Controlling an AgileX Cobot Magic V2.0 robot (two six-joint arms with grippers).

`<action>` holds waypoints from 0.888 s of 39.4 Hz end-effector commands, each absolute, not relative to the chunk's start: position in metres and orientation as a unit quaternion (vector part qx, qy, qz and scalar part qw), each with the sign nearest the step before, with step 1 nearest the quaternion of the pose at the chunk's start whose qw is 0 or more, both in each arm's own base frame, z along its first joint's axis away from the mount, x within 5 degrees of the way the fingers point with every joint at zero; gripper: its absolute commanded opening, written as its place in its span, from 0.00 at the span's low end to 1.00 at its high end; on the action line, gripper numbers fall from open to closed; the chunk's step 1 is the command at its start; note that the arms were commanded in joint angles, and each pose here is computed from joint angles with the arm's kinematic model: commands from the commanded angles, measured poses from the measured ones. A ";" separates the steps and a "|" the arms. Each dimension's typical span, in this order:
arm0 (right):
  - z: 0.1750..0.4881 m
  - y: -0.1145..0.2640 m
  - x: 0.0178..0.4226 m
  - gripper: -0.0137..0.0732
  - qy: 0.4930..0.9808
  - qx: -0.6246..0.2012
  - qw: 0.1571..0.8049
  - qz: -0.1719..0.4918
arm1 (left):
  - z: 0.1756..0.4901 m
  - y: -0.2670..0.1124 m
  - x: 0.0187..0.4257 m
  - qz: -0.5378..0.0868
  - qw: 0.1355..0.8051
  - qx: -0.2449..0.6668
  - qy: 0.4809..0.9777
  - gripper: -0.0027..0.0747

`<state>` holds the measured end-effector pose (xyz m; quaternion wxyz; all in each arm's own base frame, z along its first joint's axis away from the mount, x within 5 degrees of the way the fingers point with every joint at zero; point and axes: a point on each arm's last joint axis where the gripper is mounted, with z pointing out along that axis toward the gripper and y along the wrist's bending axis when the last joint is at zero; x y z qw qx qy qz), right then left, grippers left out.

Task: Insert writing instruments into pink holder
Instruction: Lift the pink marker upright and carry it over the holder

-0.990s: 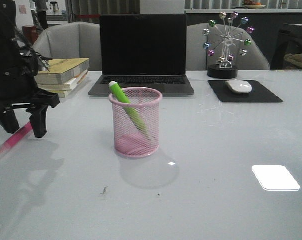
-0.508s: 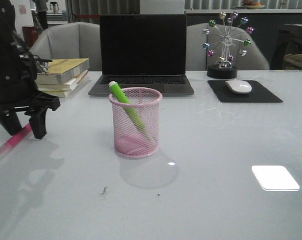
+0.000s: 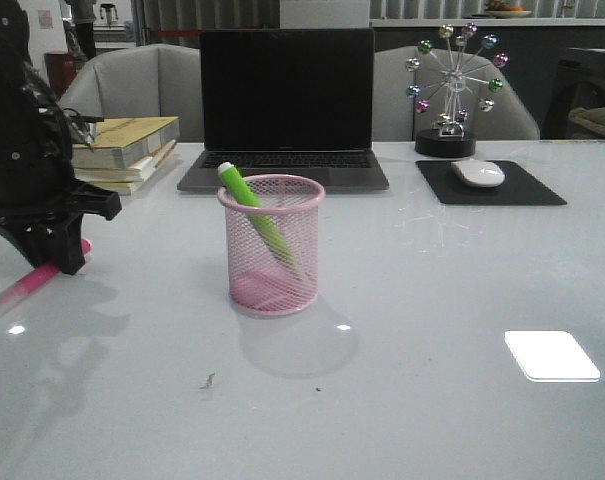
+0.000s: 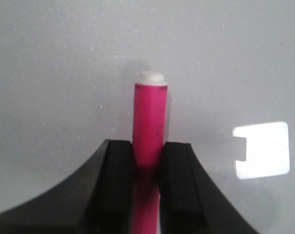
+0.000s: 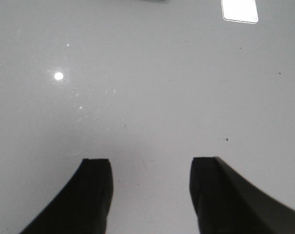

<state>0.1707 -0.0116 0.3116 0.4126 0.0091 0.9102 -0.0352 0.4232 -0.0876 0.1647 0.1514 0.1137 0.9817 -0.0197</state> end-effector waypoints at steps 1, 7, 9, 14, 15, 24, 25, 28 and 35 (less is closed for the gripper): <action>0.327 -0.013 0.173 0.69 0.887 0.002 0.460 -0.047 | 0.229 -0.096 0.426 -0.043 0.281 0.107 0.953 0.16; 0.327 -0.013 0.173 0.69 0.887 0.002 0.460 -0.047 | 0.287 -0.106 0.418 -0.066 0.397 0.108 0.909 0.16; 0.327 -0.013 0.173 0.69 0.887 0.002 0.460 -0.047 | 0.309 -0.111 0.410 -0.075 0.433 0.111 0.892 0.16; 0.327 -0.013 0.174 0.69 0.887 0.002 0.460 -0.047 | 0.346 -0.125 0.392 -0.099 0.497 0.120 0.854 0.16; 0.327 -0.013 0.174 0.69 0.887 0.002 0.460 -0.047 | 0.351 -0.130 0.388 -0.107 0.507 0.123 0.847 0.16; 0.327 -0.013 0.173 0.69 0.887 0.002 0.460 -0.048 | 0.361 -0.173 0.347 -0.176 0.579 0.143 0.783 0.16; 0.327 -0.013 0.173 0.69 0.887 0.002 0.460 -0.048 | 0.360 -0.179 0.341 -0.185 0.586 0.146 0.775 0.16; 0.327 -0.014 0.173 0.69 0.887 0.000 0.460 -0.050 | 0.355 -0.191 0.325 -0.207 0.613 0.149 0.748 0.16; 0.325 -0.014 0.173 0.69 0.888 -0.003 0.457 -0.056 | 0.331 -0.213 0.295 -0.249 0.674 0.145 0.680 0.16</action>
